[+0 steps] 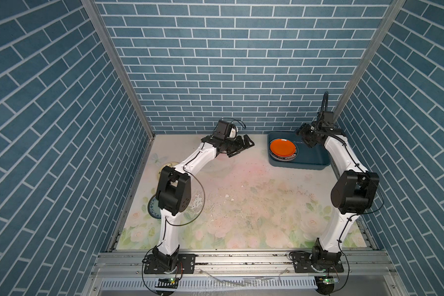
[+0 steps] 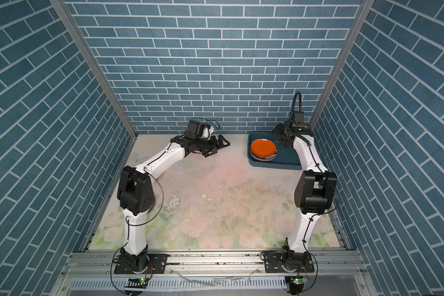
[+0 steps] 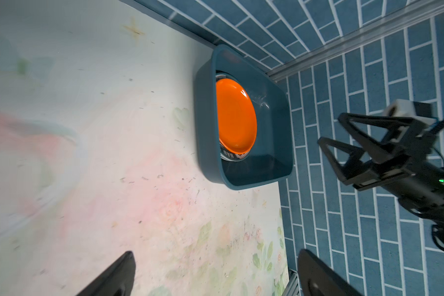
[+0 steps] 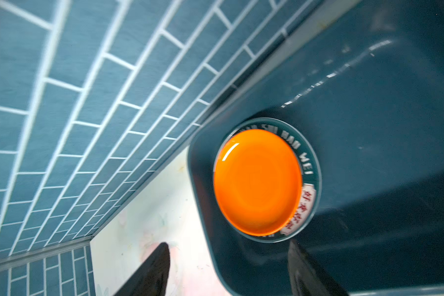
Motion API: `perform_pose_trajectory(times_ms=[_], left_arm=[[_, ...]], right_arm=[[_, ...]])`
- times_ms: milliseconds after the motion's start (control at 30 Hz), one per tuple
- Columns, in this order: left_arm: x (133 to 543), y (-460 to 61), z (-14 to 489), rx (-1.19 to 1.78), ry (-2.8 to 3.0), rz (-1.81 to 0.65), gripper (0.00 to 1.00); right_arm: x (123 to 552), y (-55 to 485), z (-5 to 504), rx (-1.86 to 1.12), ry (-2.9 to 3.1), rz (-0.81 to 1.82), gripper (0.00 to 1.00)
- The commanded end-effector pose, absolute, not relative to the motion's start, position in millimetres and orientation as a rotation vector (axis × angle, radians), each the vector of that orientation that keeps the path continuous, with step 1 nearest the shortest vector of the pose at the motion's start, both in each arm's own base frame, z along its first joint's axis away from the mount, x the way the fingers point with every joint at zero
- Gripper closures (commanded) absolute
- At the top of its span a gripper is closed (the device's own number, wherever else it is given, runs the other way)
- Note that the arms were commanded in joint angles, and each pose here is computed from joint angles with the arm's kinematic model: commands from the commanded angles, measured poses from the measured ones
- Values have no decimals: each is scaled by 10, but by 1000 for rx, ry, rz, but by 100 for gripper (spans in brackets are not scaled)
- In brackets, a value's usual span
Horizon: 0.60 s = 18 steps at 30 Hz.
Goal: Place the plates into the plastic bin on the countertop
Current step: Place the plate in the plastic bin, then pick up the plate from the middle-left of the table.
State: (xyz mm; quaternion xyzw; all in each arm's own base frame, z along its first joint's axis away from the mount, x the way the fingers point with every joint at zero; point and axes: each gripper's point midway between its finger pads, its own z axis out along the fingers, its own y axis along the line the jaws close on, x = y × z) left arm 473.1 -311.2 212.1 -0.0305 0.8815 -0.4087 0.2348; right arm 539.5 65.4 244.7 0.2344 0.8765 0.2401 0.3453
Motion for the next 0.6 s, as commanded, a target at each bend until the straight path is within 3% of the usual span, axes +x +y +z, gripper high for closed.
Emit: perform_pose_trajectory(times_ms=[0,233,567], left_arm=[[4804,-2508,2308,-206,2325,-1003,0],[4319,-1417,2237,-421,2347,-770,0],[3421,-150,2090,-747,2366,-498,0]], right_arm=[[5313,1141,2626,447,2292,613,25],[5287,2402,2658,231,2309,809,24],[4826,4068,2087,-83,2437,1153,25]])
